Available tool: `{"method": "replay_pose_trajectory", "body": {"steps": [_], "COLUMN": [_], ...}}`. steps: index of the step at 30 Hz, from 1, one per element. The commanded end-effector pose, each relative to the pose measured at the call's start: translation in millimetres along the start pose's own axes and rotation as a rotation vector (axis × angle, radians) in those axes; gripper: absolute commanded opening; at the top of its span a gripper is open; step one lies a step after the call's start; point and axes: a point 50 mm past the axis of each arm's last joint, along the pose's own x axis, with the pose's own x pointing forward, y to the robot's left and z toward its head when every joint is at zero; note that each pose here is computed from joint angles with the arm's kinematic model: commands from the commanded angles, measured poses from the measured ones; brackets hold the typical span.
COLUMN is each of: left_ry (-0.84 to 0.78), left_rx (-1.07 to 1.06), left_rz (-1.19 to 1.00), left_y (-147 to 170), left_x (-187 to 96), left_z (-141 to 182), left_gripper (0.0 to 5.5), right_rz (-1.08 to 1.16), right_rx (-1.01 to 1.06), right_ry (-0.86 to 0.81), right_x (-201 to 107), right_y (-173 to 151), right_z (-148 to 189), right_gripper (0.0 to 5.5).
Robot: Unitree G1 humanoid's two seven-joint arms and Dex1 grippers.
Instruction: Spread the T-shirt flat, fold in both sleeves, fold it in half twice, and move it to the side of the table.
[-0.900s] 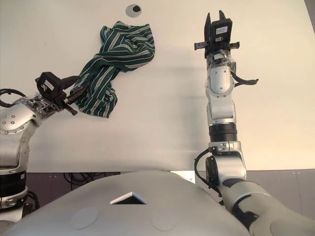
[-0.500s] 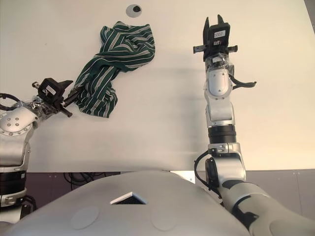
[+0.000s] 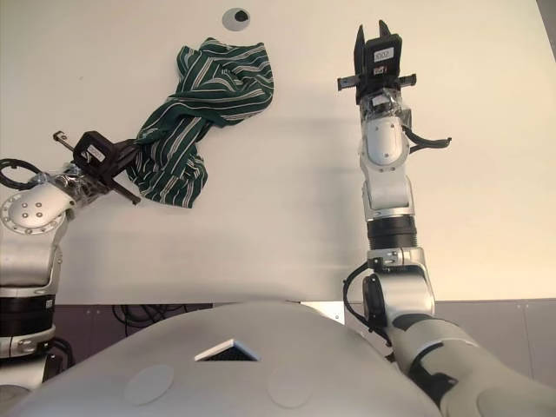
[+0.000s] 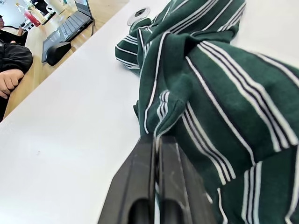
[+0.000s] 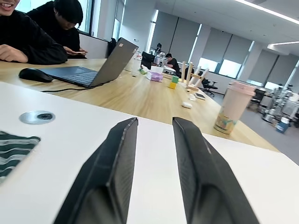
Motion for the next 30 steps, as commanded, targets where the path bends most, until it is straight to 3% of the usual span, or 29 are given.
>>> {"method": "replay_pose_trajectory", "body": {"steps": [1, 8, 14, 22, 30], "left_ry": [-0.100, -0.226, -0.405, -0.575, -0.599], "left_rx": [-0.003, -0.003, 0.021, 0.013, 0.010], "left_rz": [0.037, 0.027, -0.005, -0.079, -0.112], "left_y": [10, 17, 28, 34, 38], "left_x": [2, -1, -10, -18, -17], "left_z": [24, 61, 114, 165, 176], "left_gripper": [0.02, 0.02, 0.02, 0.02, 0.00], "right_rz": [0.172, 0.610, 0.897, 0.987, 0.995], "right_rx": [-0.132, -0.308, -0.325, -0.330, -0.295], "right_ry": [-0.087, -0.195, -0.122, -0.071, -0.085], "right_x": [19, 22, 7, -2, -13], "right_y": [-4, 28, 47, 66, 78], "right_z": [18, 33, 17, 3, 3], "right_gripper": [1.37, 1.37, 1.37, 1.37, 2.65]}}
